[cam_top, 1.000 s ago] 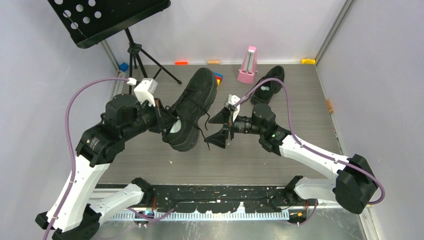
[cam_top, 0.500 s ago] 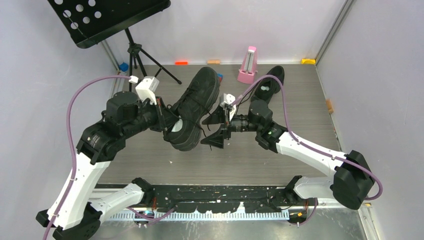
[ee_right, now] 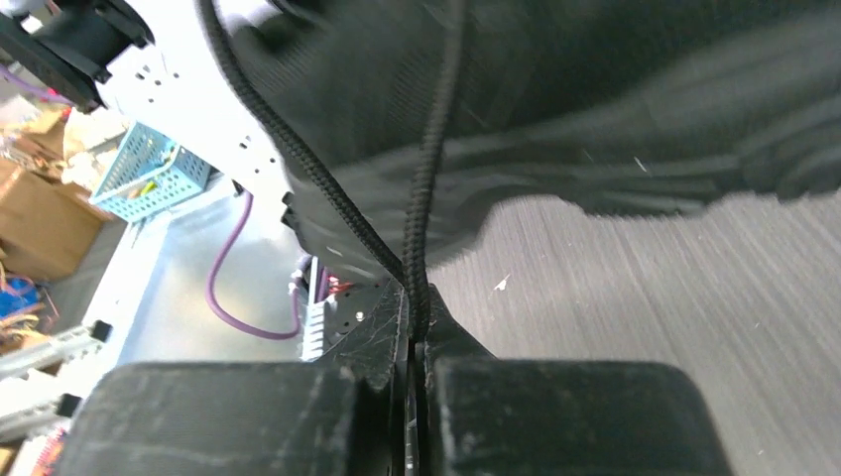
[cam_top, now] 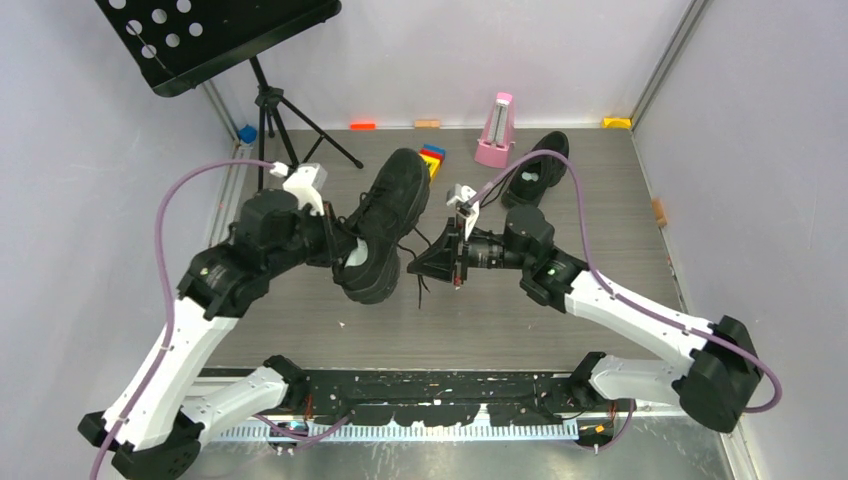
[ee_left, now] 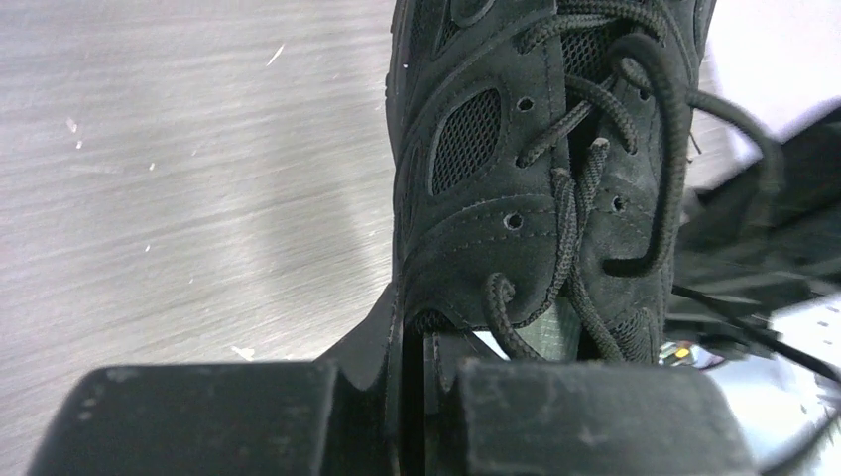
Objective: Tie the shoes
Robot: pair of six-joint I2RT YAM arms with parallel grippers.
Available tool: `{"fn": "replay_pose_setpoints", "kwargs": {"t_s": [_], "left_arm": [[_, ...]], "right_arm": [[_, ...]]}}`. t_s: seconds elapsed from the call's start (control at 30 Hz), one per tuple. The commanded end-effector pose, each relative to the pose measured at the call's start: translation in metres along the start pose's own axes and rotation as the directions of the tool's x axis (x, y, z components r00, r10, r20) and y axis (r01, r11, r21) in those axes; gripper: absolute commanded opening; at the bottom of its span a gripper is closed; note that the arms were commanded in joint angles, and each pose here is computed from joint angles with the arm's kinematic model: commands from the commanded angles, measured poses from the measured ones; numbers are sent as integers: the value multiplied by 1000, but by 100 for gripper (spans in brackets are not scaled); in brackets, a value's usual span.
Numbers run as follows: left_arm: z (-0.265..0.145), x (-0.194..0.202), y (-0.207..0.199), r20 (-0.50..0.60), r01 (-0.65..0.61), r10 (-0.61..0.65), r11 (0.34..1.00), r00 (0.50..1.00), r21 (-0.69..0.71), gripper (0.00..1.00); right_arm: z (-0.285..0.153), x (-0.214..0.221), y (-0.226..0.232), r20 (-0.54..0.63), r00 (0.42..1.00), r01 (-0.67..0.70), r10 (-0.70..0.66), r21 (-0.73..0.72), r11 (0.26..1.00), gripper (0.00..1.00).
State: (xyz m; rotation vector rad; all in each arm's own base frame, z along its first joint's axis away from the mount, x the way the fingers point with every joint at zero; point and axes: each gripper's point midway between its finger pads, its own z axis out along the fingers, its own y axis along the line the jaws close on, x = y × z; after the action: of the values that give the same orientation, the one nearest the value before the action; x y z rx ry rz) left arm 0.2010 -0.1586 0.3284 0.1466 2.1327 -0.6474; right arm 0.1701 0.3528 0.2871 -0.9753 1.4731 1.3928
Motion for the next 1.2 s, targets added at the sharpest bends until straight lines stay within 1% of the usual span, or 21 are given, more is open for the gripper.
{"fn": "replay_pose_setpoints", "kwargs": {"t_s": [0.0,0.13,0.23,0.33,0.43,0.57,0.6,0.67,0.7,0.77,0.8,0.83,0.9,1.0,1.17], "left_arm": [[39,9,16,33,69,-67,996,997,-60,0],[79,46,33,-2,127,-127,988,992,-84,0],[108,81,56,-18,181,-186,972,982,-152,0],[127,104,73,4,230,-234,950,972,-211,0],[141,119,75,47,270,-267,934,963,-235,0],[148,135,62,64,288,-281,927,957,-240,0],[148,137,57,67,290,-282,928,957,-235,2],[150,144,43,44,283,-280,937,959,-207,11],[151,146,38,22,277,-278,941,960,-193,20],[153,150,25,-41,256,-266,953,963,-163,45],[153,152,19,-75,237,-249,961,966,-143,54],[152,152,13,-104,217,-230,969,968,-121,59],[144,152,10,-145,173,-190,978,971,-118,65],[122,144,14,-164,106,-126,987,978,-124,66],[83,115,16,-87,-17,12,998,996,-62,69]], "right_arm": [[-19,-15,14,23,988,-153,151,83,985,0],[-30,-4,7,-8,963,-261,268,196,945,0],[-28,5,-9,-42,932,-334,361,292,896,0],[-20,11,-29,-32,898,-399,439,365,841,0],[-11,6,-47,5,873,-448,488,406,796,0],[-9,-6,-65,41,852,-485,523,439,756,0],[-10,-9,-67,45,849,-489,526,444,751,0],[-16,-12,-73,50,845,-494,533,459,739,0],[-20,-13,-77,54,842,-496,536,470,731,0],[-28,-12,-83,50,836,-498,547,489,716,0],[-32,-12,-86,51,832,-502,553,497,708,0],[-37,-9,-89,51,825,-505,563,512,694,0],[-45,-3,-93,48,816,-507,575,536,675,0],[-50,8,-93,25,800,-511,600,555,657,0],[-44,5,-77,30,777,-558,629,496,666,0]]}}
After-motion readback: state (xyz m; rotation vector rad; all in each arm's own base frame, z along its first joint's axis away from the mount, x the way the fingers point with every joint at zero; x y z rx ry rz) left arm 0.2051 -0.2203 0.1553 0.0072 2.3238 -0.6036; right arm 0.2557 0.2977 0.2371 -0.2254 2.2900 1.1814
